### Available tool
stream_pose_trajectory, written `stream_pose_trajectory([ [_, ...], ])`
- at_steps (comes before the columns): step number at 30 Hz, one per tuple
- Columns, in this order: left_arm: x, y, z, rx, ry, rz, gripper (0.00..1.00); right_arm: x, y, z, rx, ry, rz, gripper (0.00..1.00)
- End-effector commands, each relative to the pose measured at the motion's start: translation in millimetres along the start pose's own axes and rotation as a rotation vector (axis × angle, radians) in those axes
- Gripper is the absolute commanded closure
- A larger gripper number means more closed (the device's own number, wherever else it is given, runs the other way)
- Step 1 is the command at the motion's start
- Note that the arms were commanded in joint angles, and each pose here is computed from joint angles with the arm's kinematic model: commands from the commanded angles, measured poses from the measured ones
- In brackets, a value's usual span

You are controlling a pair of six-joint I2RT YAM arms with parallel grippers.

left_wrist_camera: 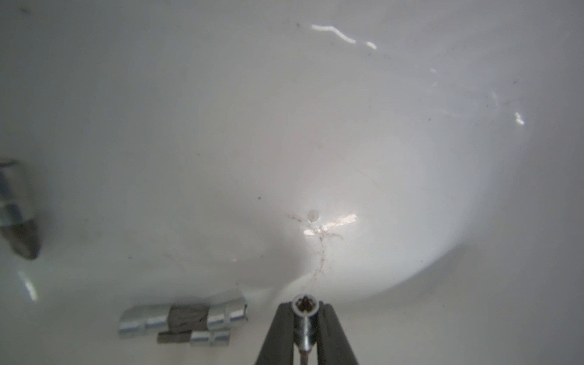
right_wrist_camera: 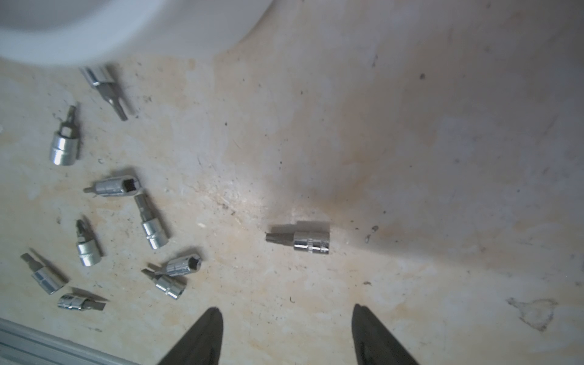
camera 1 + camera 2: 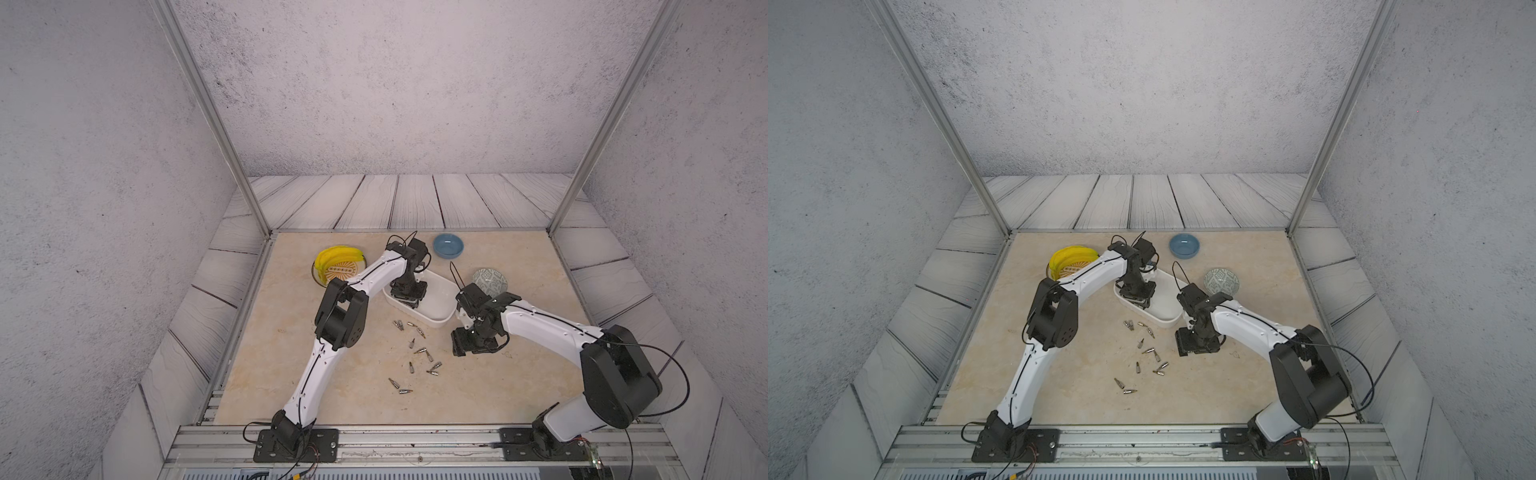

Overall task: Put the bit on the desktop into the storage box
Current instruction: Place the screwdriver bit in the storage box, then pick up the screwdriver bit from the center of the board.

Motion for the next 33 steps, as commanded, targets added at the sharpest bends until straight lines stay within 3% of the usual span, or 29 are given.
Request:
stream_pose_trajectory([
  [1,-4.3,1.7,0.5,0.013,0.021,0.005,0.98,-4.3,-2.2,2.5,0.008,0.025,0.031,0.31],
  [10,-5.6,2.1,1.7,0.015,0.026,0.005,0.69,-16.6,-1.7,-2.7,0.006,0.036,0.027,0.31],
  [13,-3.5,1.7,1.3,0.013,0.019,0.005,0.64,-17.5,-1.5,-5.3,0.007,0.035,0.029,0.3],
  [17,7.0,-2.4,0.7,0.004,-0.012,0.026,0.62,-20.0,-1.8,-8.8,0.016,0.027,0.038,0.31],
  [33,108.6,-21.1,11.1,-0.045,-0.236,0.066,0.57,-27.9,-4.5,-21.3,0.028,0.039,0.097,0.33],
])
Point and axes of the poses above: each gripper's point midway between its finger pads, its own x axis back along the fingers, its own y axis along the line the jaws close on, z = x × y, the point moved 7 cm from there along x, back along the fingers, and after that the axes turned 3 degrees about x, right-handed, at the moved point
